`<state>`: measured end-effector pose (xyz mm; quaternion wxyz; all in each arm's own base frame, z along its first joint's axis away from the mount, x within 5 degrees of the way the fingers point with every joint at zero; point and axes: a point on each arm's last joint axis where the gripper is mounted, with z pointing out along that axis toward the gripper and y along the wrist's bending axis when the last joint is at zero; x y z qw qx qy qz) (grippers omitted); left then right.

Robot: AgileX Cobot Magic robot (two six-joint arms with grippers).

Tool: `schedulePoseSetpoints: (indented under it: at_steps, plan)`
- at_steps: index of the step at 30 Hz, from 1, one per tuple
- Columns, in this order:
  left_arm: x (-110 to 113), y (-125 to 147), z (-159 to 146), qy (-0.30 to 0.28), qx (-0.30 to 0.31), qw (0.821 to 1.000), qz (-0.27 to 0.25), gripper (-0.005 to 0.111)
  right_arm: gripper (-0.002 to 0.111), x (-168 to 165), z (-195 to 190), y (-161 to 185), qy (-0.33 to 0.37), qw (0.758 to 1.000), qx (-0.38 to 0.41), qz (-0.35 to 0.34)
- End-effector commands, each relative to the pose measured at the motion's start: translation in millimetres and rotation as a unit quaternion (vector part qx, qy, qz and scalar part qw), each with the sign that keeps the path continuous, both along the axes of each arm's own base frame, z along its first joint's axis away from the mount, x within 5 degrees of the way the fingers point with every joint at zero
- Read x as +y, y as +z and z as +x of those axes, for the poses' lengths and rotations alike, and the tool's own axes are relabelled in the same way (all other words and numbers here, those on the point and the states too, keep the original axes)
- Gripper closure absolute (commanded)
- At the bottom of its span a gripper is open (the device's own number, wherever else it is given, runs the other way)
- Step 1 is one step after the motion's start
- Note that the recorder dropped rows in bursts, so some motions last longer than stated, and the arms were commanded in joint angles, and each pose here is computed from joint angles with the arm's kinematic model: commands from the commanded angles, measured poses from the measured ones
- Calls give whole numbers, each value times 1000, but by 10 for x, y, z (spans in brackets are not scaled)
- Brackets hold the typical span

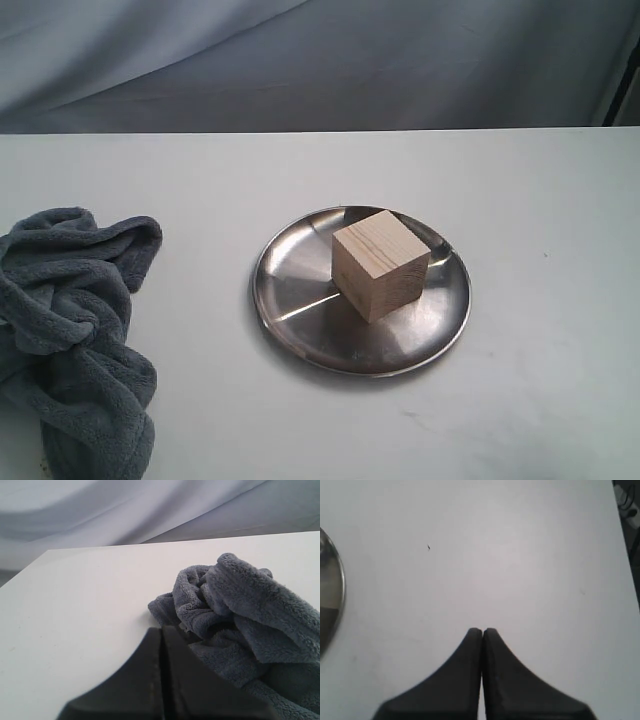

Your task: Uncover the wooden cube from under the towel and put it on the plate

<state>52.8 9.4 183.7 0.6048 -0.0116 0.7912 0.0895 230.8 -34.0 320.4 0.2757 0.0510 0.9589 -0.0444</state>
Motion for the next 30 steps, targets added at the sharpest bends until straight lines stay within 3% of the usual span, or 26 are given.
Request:
schedulePoseSetpoints:
  at_steps: [1, 13, 18, 26, 30]
  plan:
    - [-1, -8, 1, 1, -3, 1000, -3, 107, 108, 34, -308, 258, -5, 998, -70, -7]
    - [-1, -8, 1, 1, -3, 1000, -3, 107, 108, 170, -1323, 867, -19, 961, -275, -14]
    - [-1, -8, 1, 1, -3, 1000, -3, 107, 108, 247, -1890, 935, -14, 918, -396, -28]
    - [-1, -8, 1, 1, -3, 1000, -3, 107, 108, 398, -2845, 701, -2, 834, -550, -27]
    - [-1, -9, 1, 1, -3, 1000, -3, 107, 108, 418, -2916, 647, 1, 851, -525, -18]
